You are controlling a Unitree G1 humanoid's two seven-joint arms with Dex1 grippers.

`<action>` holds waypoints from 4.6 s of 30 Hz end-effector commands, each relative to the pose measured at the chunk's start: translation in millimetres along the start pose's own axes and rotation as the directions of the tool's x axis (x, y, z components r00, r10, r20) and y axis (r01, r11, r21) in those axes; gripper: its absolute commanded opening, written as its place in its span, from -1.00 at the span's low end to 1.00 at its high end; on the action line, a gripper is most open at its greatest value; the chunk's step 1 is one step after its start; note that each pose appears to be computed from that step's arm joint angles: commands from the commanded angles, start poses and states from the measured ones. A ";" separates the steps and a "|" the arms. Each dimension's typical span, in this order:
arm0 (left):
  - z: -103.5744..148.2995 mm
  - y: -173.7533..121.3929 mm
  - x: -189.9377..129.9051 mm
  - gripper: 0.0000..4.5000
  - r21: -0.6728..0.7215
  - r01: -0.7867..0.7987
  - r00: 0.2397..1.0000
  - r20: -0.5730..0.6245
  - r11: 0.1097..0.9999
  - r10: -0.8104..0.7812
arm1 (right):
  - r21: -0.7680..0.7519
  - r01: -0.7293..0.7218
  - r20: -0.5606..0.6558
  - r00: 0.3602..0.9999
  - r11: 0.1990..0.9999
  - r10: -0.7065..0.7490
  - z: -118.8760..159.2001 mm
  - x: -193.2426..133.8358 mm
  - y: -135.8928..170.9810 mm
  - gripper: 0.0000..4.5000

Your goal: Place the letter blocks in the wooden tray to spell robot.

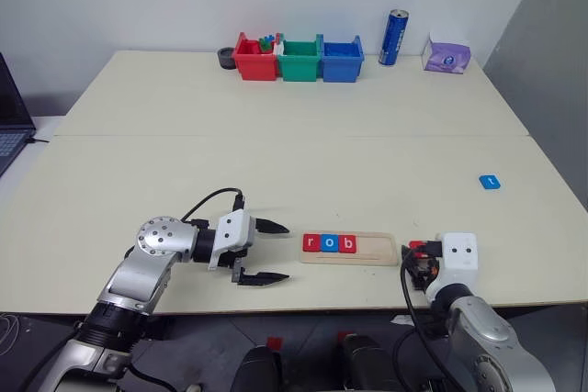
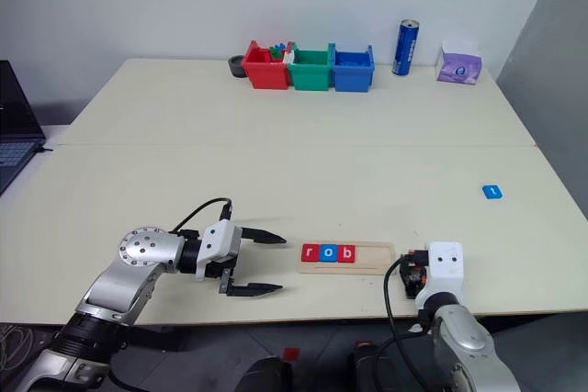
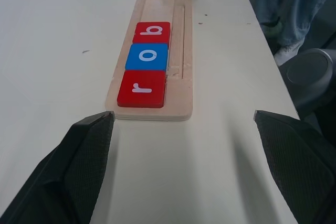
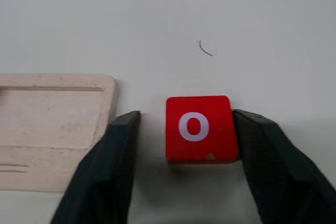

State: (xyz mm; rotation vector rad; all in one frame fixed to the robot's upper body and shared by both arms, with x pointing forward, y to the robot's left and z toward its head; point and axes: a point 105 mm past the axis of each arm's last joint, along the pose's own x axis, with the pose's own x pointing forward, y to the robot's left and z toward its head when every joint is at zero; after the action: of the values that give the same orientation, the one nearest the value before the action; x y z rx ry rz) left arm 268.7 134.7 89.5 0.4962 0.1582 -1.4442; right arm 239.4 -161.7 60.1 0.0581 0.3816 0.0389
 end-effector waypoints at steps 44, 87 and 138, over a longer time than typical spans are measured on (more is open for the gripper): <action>8.7 7.3 2.0 1.00 0.043 -0.027 1.000 0.011 0.999 0.026 | -0.510 -0.760 -0.481 0.641 0.404 0.598 44.2 19.4 -41.9 -0.39; 6.1 4.0 0.3 1.00 0.047 -0.044 0.999 -0.006 0.998 0.044 | -0.568 -0.809 -0.512 0.490 0.150 0.706 55.1 29.4 56.0 -0.39; 3.0 1.5 0.3 1.00 0.058 -0.028 0.999 -0.019 0.998 0.029 | -0.514 -0.797 -0.467 0.571 0.318 0.676 43.2 7.3 38.3 -0.99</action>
State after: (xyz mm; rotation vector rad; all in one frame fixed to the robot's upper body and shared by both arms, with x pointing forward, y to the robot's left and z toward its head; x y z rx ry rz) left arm 271.7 136.3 87.8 0.5432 0.1468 -1.4096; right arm 257.2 -127.2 92.6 -0.5225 0.4940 1.1636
